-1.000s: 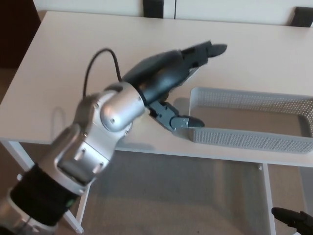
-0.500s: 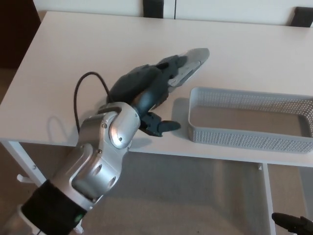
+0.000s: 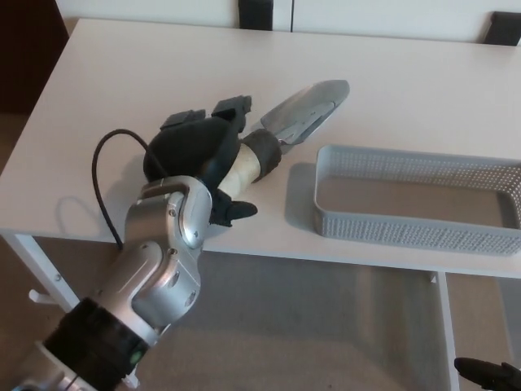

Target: The robot walks towards a desk on which a shovel is kept on the left hand side and a container is kept on the right hand side. The robot picks up the shovel using its left hand and places it in the container.

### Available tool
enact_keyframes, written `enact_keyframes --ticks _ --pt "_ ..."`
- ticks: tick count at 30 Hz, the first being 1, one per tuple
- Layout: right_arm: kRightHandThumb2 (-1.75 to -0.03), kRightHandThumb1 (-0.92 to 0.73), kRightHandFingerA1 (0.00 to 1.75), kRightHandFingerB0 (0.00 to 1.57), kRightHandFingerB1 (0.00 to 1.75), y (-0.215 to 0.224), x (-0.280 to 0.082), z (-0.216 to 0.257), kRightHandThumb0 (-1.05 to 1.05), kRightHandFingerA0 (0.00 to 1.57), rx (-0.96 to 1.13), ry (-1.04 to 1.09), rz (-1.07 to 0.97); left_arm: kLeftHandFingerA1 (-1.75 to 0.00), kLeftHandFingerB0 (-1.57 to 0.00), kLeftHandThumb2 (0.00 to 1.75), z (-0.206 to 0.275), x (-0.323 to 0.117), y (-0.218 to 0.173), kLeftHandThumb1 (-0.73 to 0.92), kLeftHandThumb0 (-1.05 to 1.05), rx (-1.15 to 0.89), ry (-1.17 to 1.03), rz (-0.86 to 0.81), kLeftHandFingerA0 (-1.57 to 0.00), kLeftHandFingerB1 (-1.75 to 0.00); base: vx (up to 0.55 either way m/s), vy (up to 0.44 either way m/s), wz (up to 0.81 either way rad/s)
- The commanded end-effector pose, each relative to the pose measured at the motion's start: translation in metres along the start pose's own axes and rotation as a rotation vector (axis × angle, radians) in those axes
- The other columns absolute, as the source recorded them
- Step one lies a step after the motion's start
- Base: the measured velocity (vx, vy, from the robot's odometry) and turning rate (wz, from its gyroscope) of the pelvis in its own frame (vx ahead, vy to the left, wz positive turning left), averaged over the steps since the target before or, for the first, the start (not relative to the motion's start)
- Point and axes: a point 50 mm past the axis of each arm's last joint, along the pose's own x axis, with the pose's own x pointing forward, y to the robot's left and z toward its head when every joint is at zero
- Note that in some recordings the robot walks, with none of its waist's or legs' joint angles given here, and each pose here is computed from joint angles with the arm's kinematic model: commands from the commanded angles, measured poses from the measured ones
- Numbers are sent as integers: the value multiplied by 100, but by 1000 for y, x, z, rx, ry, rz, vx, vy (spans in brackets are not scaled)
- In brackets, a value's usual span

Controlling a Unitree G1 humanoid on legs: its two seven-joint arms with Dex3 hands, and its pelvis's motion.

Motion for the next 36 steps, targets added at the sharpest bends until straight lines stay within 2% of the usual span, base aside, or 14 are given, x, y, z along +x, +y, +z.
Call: enact_keyframes --ticks 1,5,9,10,12,13,22,27,28,29,32,34,35,36 --pt "-58 -59 44 46 38 -4 -1 1 -29 63 -28 0 -12 -19 0 76 -2 4 -2 33 -53 30 47 64 0 -22 0 0 0" --pt "-58 -59 44 46 38 -4 1 4 -28 62 -21 -8 -10 0 -1 74 -1 7 -8 41 -66 23 51 56 0 -9 0 0 0" --pt "-58 -59 44 46 38 -5 -1 2 -28 63 -30 -6 -12 0 -2 74 0 8 -13 41 -66 29 55 42 0 -10 0 0 0" --pt "-71 -50 52 43 47 -5 -1 3 -36 59 -27 -9 -14 0 -2 74 0 9 -13 41 -66 26 55 39 0 -10 0 0 0" --pt "-71 -49 53 42 47 -5 0 4 -38 59 -31 -13 -14 0 -2 74 0 12 -13 41 -66 38 58 40 0 -9 0 0 0" --pt "-58 -59 44 46 38 -5 -1 4 -30 63 -33 -14 -11 0 -3 74 0 13 -14 41 -66 46 60 44 0 -10 0 0 0" --pt "-58 -60 43 47 38 -5 2 8 -29 62 -50 -24 -24 0 -2 73 -5 21 -11 39 -62 31 75 55 0 -10 0 0 0" --pt "-58 -59 43 46 37 -6 4 12 -32 64 -61 -36 -20 -21 0 75 -9 28 -6 33 -52 23 90 65 0 -23 0 0 0" --pt "-58 -59 43 45 37 -6 2 11 -32 64 -59 -34 -16 -18 -3 75 -10 28 -7 34 -53 22 97 55 0 -23 0 0 0" --pt "-73 -50 53 40 47 -6 1 9 -41 59 -56 -35 -12 -14 -2 74 -10 29 -8 35 -55 26 104 43 0 -20 0 0 0" --pt "-73 -51 53 40 46 -6 3 12 -39 59 -52 -41 -18 -21 -5 74 -10 33 -6 33 -51 20 103 46 0 -24 0 0 0" --pt "-73 -51 53 40 46 -6 2 13 -39 59 -55 -43 -17 -21 -3 70 -11 34 -7 34 -54 16 103 43 -4 -21 0 0 0" --pt "-73 -51 53 41 47 -6 2 12 -38 59 -50 -40 -12 -25 -1 54 -12 35 -8 43 -55 19 106 32 -1 -24 0 0 0" --pt "-73 -51 53 41 47 -5 3 13 -39 59 -56 -41 -11 -23 -1 75 -13 36 -7 33 -51 16 110 32 -1 -23 0 0 0"
